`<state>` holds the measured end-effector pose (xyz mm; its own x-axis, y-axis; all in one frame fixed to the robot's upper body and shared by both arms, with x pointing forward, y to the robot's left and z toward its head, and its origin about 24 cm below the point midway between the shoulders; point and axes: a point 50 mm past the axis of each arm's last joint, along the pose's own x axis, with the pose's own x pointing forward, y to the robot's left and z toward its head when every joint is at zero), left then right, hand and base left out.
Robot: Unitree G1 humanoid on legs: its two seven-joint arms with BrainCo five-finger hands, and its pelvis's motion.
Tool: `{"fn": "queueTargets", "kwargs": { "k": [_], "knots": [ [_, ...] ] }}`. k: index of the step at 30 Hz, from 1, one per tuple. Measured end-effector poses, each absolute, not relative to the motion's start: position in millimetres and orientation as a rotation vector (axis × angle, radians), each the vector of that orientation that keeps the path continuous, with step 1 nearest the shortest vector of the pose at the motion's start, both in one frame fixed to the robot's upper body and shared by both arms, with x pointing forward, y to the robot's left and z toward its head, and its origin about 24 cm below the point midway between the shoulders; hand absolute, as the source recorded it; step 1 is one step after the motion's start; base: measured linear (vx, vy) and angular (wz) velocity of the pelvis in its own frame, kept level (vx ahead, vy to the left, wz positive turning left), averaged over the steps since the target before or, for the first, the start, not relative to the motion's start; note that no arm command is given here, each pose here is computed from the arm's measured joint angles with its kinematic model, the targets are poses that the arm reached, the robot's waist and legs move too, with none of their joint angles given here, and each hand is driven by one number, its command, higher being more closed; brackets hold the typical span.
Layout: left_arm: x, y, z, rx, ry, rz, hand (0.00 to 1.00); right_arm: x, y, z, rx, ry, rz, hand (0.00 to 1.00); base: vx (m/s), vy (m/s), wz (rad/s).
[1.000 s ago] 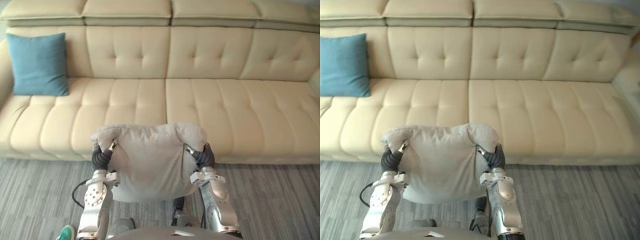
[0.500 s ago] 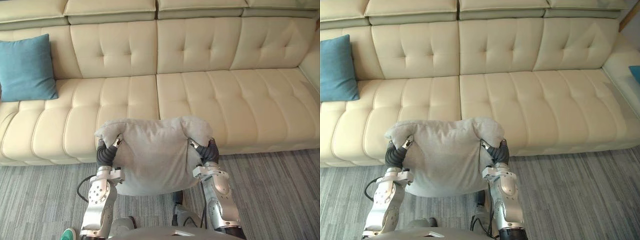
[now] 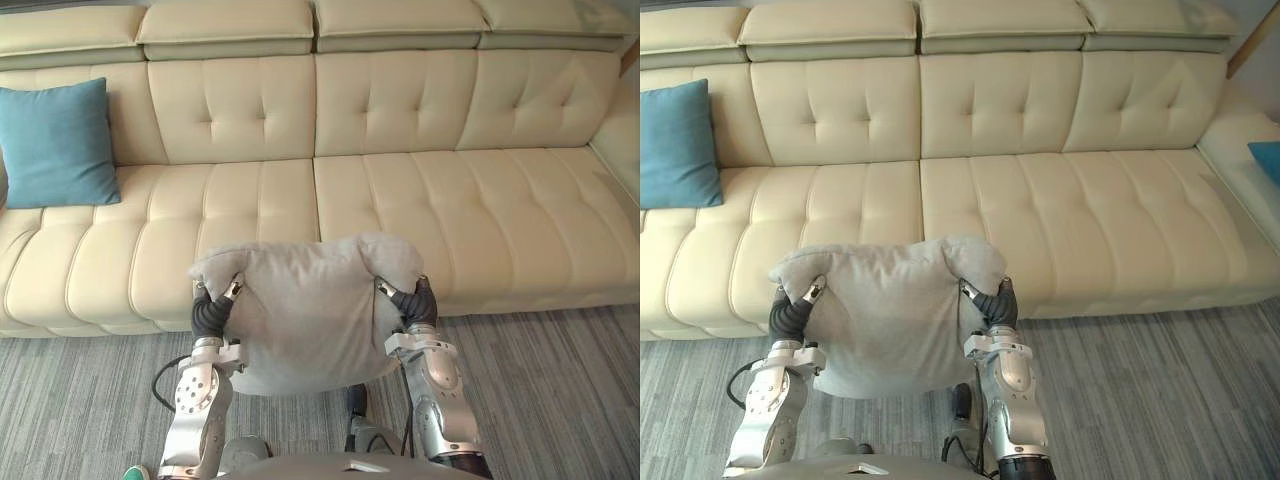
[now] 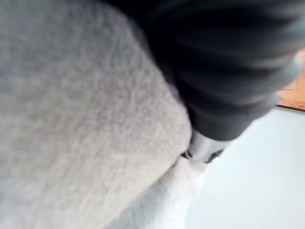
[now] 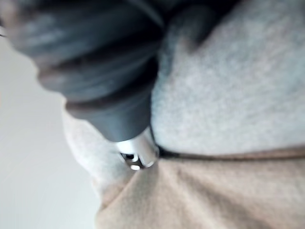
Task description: Pick up cushions and gather them together orderly.
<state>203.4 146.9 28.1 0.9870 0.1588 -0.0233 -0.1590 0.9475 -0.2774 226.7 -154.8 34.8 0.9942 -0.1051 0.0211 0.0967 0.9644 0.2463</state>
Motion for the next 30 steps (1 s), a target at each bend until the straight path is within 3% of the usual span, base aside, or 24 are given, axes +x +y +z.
{"fn": "queueTargets", "kwargs": {
  "k": [11,16,30],
  "knots": [
    [196,150,20,-0.298,0.039,0.18,1.0,214,-153,29,0.237,-0.001,-0.081,1.0,0.08,-0.064,0.21],
    [197,145,27,-0.313,0.011,0.161,1.0,214,-157,58,0.244,-0.128,-0.089,1.0,0.17,-0.01,0.0],
    [198,157,28,-0.29,-0.002,0.2,1.0,236,-144,47,0.213,-0.088,-0.009,1.0,0.31,0.195,-0.52]
  ]
}}
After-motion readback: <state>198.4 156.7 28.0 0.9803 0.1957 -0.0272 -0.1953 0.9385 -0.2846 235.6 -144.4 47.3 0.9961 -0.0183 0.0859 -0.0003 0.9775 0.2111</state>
